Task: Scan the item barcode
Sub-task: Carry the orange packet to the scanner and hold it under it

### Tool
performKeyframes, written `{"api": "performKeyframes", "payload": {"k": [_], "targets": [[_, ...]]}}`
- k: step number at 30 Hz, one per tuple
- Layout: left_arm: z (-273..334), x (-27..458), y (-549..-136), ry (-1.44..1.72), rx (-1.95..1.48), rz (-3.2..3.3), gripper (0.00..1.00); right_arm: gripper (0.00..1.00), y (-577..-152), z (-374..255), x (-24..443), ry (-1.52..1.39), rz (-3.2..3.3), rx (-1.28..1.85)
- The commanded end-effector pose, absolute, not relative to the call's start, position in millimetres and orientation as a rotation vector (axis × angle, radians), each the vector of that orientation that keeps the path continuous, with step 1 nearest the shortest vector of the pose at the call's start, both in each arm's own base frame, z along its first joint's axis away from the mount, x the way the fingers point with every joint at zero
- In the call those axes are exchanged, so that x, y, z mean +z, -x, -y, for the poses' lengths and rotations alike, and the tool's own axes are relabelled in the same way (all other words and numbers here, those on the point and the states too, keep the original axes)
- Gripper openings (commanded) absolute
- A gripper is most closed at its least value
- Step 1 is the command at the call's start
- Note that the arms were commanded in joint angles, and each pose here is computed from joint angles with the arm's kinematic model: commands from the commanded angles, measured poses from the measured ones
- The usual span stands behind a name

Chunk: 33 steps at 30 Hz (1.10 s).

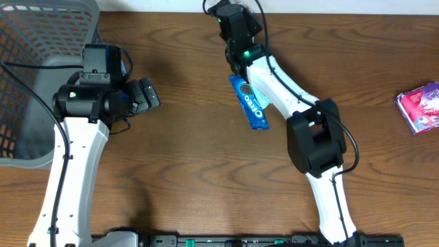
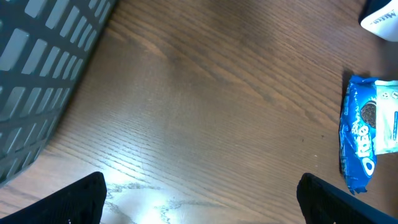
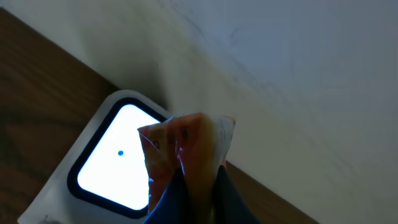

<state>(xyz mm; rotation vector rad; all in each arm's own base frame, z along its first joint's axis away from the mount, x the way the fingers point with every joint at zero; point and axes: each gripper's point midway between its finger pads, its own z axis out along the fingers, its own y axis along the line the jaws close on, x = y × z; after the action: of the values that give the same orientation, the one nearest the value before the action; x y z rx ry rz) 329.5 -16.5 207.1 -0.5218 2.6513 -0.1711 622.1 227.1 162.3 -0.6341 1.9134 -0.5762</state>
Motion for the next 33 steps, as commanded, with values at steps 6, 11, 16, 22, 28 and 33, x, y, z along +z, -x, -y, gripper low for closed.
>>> {"api": "performKeyframes", "payload": {"k": [6,11,16,22,28,33], "targets": [[13.7,207.7,-330.6,0.531,-0.155,-2.647,0.98,0.01,-629.7,-216.4,177.8,0.560,-1.907,-0.500],[13.7,207.7,-330.6,0.531,-0.155,-2.647,0.98,0.01,-632.1,-210.8,176.5,0.506,-1.923,-0.459],[13.7,207.7,-330.6,0.531,-0.155,-2.647,0.98,0.01,-632.7,-228.8,170.3,0.592,-1.916,-0.334],[13.7,207.7,-330.6,0.531,-0.155,-2.647,0.98,0.01,-636.3,-224.6,160.5,0.586,-1.921,-0.363],[13.7,207.7,-330.6,0.531,-0.155,-2.647,0.98,0.01,-637.1,-220.0,148.0,0.614,-1.939,-0.400],[13.7,207.7,-330.6,0.531,-0.155,-2.647,0.98,0.01,-638.1,-214.2,148.2,0.580,-1.945,-0.421]]}}
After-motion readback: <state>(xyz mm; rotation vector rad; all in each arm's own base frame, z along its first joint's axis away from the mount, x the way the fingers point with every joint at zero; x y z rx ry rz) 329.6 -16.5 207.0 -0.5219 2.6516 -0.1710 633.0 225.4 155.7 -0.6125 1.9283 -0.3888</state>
